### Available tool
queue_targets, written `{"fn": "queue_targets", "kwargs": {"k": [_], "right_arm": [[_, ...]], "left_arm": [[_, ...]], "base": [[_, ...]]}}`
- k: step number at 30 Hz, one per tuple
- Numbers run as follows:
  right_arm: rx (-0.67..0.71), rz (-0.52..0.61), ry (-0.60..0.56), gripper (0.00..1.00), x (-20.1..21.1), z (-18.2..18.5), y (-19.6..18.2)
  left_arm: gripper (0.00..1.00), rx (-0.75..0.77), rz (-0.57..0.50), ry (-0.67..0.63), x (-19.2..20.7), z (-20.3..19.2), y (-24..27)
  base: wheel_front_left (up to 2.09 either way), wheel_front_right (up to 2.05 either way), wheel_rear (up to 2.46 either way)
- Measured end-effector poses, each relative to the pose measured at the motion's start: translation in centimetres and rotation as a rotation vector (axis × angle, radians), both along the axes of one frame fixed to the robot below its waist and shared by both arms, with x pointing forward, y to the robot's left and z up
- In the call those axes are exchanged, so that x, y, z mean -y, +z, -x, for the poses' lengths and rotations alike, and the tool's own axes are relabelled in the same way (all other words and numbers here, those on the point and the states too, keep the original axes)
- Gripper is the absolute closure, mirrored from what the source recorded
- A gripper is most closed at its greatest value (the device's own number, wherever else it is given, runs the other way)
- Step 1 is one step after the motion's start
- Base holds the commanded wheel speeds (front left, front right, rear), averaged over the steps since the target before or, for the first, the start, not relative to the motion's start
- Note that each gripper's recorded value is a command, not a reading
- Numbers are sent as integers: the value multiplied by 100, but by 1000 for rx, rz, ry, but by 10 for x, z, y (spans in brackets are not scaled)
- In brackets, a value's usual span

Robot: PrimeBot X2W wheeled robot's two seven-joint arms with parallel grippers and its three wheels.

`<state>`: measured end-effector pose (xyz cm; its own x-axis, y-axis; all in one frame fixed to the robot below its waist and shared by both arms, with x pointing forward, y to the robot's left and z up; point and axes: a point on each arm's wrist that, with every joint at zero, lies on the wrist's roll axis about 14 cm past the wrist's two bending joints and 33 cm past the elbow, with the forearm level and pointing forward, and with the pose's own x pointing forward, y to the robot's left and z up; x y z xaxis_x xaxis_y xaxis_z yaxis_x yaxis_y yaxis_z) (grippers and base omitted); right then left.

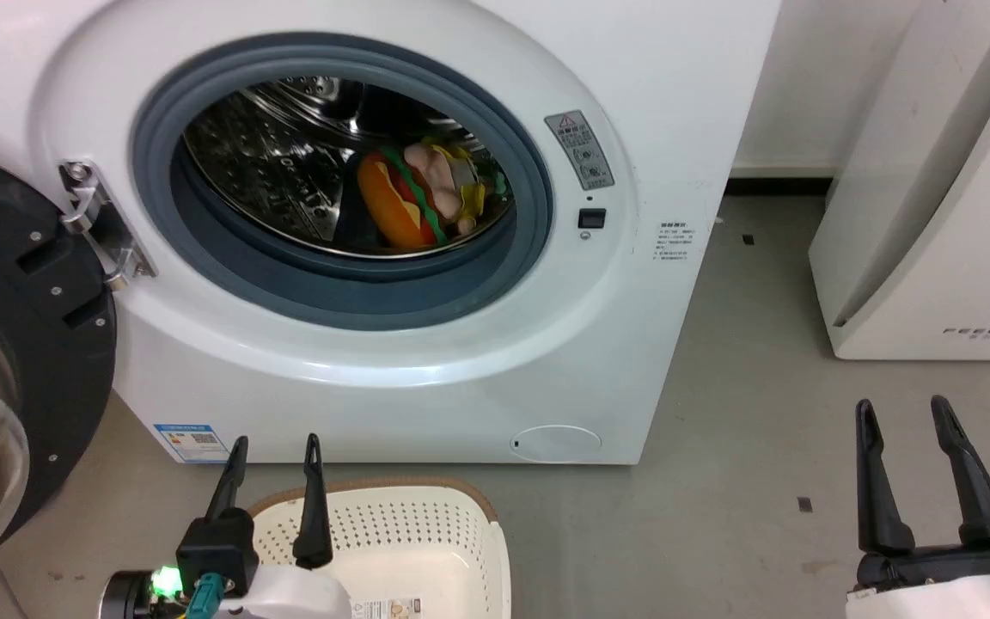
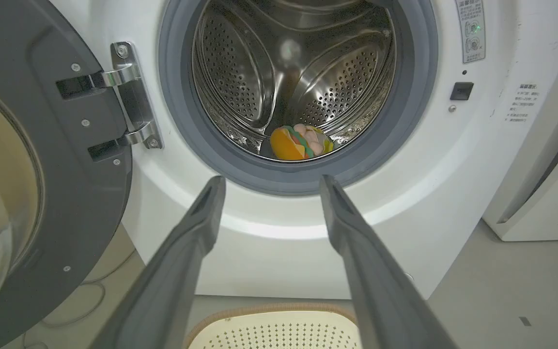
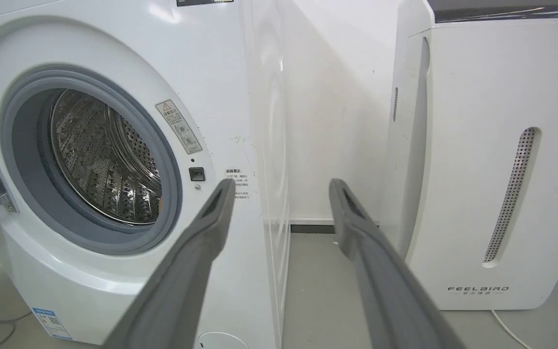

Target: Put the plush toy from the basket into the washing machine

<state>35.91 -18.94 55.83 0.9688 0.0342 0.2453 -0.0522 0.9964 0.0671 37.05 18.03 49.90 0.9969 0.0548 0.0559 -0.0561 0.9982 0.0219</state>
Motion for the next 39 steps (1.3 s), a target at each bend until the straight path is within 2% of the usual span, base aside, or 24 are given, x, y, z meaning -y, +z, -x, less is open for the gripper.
{"fn": "queue_targets", "kwargs": {"k": [11, 12, 39], "right_arm": [[-12, -10, 20, 0, -6, 3, -4], [-14, -10, 21, 100, -6, 3, -4], [-62, 4, 31, 100, -10, 2, -12]], "left_arm": [[0, 11, 10, 10, -3, 9, 3], [100, 10, 11, 9, -3, 9, 3], [100, -8, 13, 2, -2, 7, 6]], "base": [[0, 0, 0], [0, 0, 0], [0, 0, 0]]}}
